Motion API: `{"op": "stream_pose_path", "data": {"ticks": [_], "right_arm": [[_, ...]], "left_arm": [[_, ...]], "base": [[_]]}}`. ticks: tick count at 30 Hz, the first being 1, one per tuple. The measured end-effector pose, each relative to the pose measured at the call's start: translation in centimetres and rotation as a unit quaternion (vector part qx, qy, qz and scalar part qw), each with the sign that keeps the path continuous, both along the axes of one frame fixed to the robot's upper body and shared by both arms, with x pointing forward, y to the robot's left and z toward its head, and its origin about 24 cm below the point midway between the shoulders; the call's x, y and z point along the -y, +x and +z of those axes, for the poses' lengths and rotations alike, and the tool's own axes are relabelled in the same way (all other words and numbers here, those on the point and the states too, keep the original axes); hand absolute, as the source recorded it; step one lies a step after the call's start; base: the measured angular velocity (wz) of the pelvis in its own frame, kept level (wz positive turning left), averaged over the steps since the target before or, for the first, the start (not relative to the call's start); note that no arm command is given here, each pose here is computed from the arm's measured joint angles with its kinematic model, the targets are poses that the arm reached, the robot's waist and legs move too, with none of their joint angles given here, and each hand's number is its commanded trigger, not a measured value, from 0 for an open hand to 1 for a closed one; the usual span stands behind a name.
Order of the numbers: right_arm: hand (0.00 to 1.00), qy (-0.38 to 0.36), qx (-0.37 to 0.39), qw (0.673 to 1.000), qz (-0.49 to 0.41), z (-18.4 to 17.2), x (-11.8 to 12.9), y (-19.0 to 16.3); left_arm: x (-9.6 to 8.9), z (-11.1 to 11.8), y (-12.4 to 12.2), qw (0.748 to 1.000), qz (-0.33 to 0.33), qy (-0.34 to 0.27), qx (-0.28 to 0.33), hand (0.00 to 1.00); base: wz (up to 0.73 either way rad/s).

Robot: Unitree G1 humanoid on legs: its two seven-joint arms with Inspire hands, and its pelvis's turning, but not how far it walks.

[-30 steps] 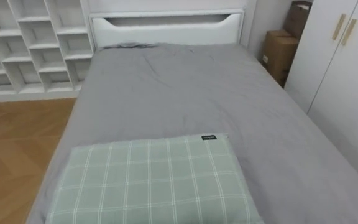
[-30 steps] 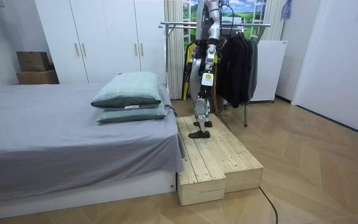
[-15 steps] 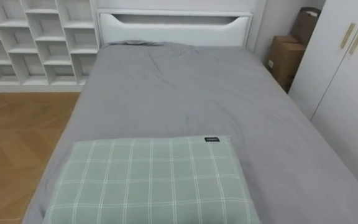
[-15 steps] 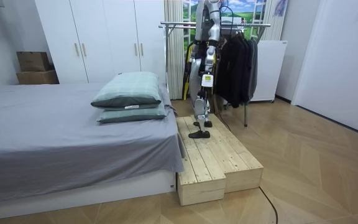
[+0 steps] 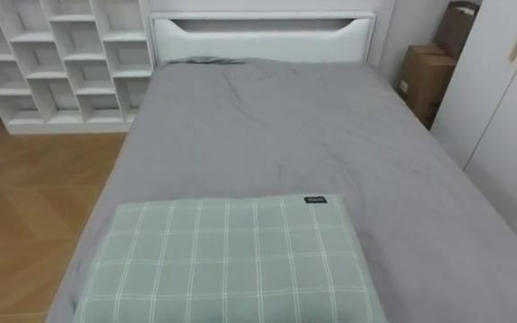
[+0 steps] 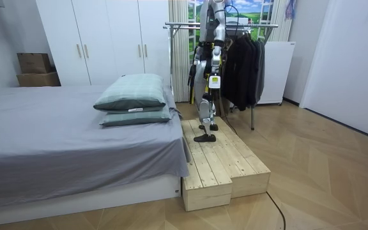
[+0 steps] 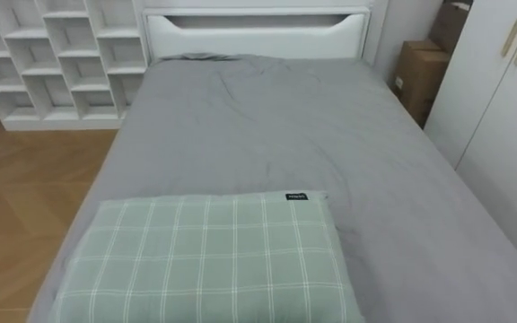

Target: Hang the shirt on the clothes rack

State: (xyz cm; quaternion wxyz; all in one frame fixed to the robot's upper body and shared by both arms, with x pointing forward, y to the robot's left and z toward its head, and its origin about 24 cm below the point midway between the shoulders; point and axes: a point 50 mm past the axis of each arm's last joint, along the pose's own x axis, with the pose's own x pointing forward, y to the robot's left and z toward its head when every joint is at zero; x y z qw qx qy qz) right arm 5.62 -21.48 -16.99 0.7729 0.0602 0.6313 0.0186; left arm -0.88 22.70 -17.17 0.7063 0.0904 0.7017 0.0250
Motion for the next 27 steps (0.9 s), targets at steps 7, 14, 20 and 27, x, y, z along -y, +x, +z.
{"op": "stream_pose_path", "data": {"ticks": [7, 14, 20, 27], "right_arm": [[0.00, 0.000, -0.001, 1.000, 0.002, 0.0, -0.1, 0.0], [0.00, 0.000, 0.000, 1.000, 0.002, 0.0, -0.1, 0.0], [0.00, 0.000, -0.003, 1.000, 0.001, 0.0, 0.0, 0.0], [0.00, 0.000, -0.003, 1.000, 0.000, 0.0, 0.0, 0.0]], "left_arm": [[-0.1, 0.0, 0.9, 0.999, -0.044, 0.008, 0.002, 0.00], [-0.2, 0.1, 1.4, 0.998, -0.058, 0.013, 0.009, 0.00], [-0.2, 0.1, 1.9, 0.998, -0.059, 0.014, 0.015, 0.00], [0.0, 0.0, 2.0, 0.997, -0.076, 0.011, 0.012, 0.00]], "base": [[0.00], [0.00], [0.00], [0.00]]}}
